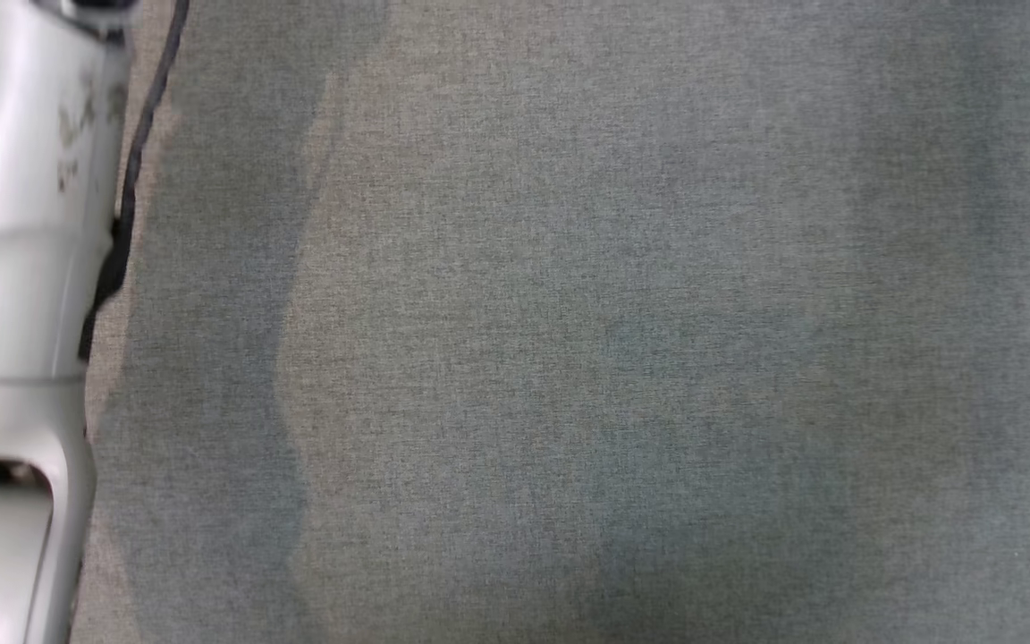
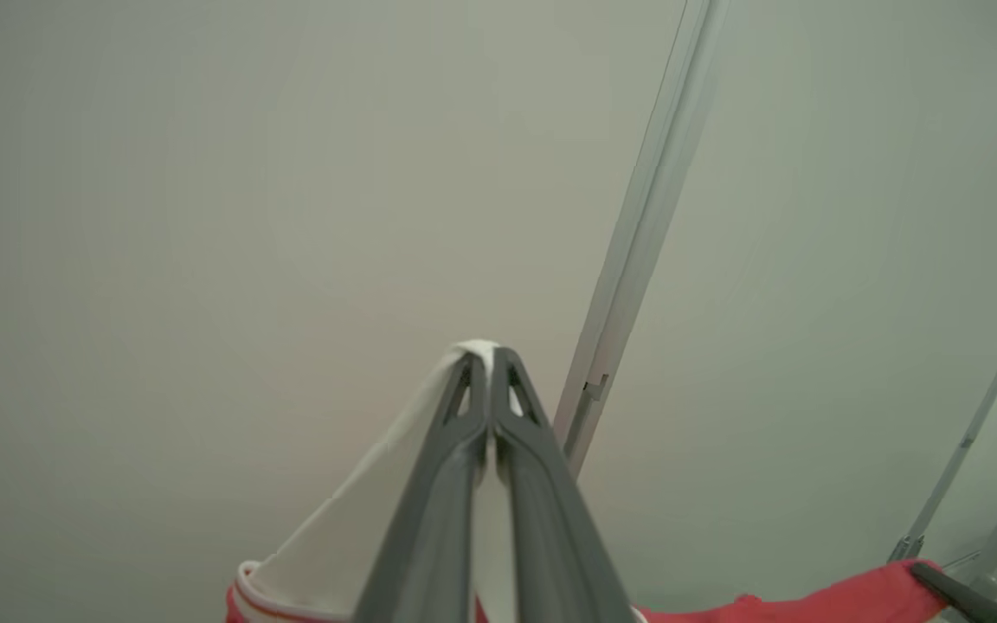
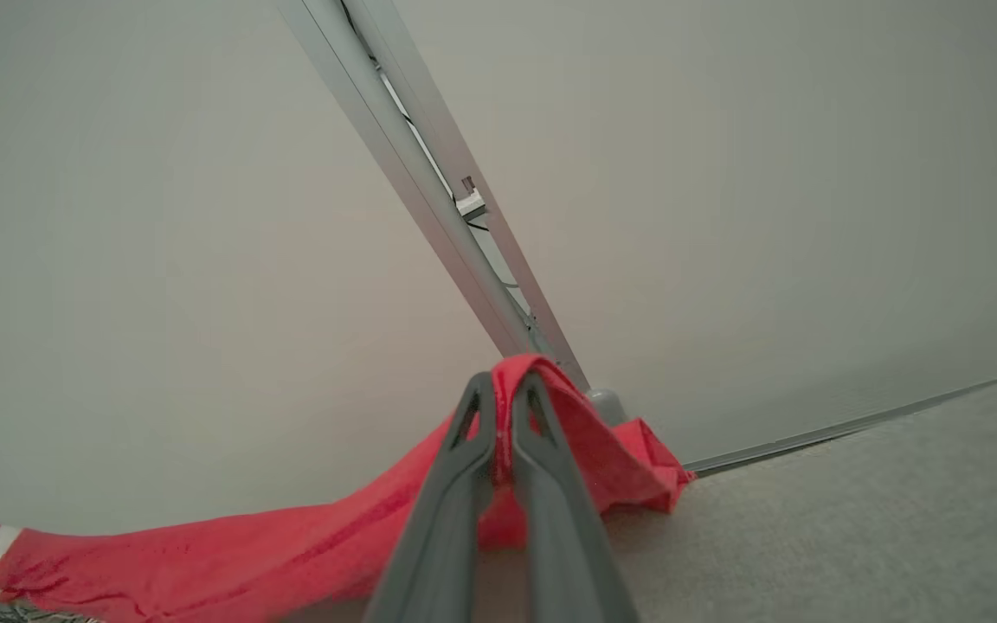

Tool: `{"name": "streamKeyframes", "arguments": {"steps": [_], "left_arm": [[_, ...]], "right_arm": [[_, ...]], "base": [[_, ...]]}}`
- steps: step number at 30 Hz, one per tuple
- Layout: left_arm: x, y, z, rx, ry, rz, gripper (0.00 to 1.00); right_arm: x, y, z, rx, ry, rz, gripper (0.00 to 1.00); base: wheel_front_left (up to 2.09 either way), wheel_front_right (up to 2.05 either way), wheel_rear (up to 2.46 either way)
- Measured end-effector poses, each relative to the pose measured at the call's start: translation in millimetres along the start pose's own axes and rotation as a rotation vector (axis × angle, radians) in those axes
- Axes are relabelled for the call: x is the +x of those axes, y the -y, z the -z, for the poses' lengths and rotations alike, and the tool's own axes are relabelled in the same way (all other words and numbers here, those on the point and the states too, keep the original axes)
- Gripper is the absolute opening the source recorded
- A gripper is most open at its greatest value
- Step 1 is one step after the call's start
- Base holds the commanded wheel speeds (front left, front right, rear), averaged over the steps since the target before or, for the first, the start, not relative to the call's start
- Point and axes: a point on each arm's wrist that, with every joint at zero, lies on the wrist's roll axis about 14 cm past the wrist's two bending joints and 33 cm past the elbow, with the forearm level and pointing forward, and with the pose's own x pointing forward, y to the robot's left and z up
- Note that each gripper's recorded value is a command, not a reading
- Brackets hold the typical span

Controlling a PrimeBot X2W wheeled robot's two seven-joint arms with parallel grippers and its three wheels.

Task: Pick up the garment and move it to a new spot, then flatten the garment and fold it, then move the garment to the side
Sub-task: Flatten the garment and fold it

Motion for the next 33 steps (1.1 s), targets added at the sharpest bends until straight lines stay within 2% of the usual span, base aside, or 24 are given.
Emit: {"name": "streamKeyframes", "arguments": {"steps": [5,11,20,33], "left_arm": [[-39.5,-7.2,7.3,-0.065,0.007,-0.017,0.0],[-94.1,-3.1,-1.8,-0.114,0.032,-0.056,0.0],[-190.9,13.0,-4.1,-0.19,-0.023,-0.181,0.0],[-298.6,35.5,-29.0,-0.191,-0.052,-0.321,0.0]], "right_arm": [[-27.6,14.2,9.5,0.011,-0.019,0.003,0.0],[-62.3,23.7,12.9,0.083,-0.017,0.023,0.0],[-127.6,13.4,27.6,0.069,-0.051,-0.002,0.0],[-240.7,2.7,19.8,0.132,0.013,0.065,0.0]], "base": [[0.0,0.0,0.0],[0.0,0.0,0.0],[0.0,0.0,0.0],[0.0,0.0,0.0]]}}
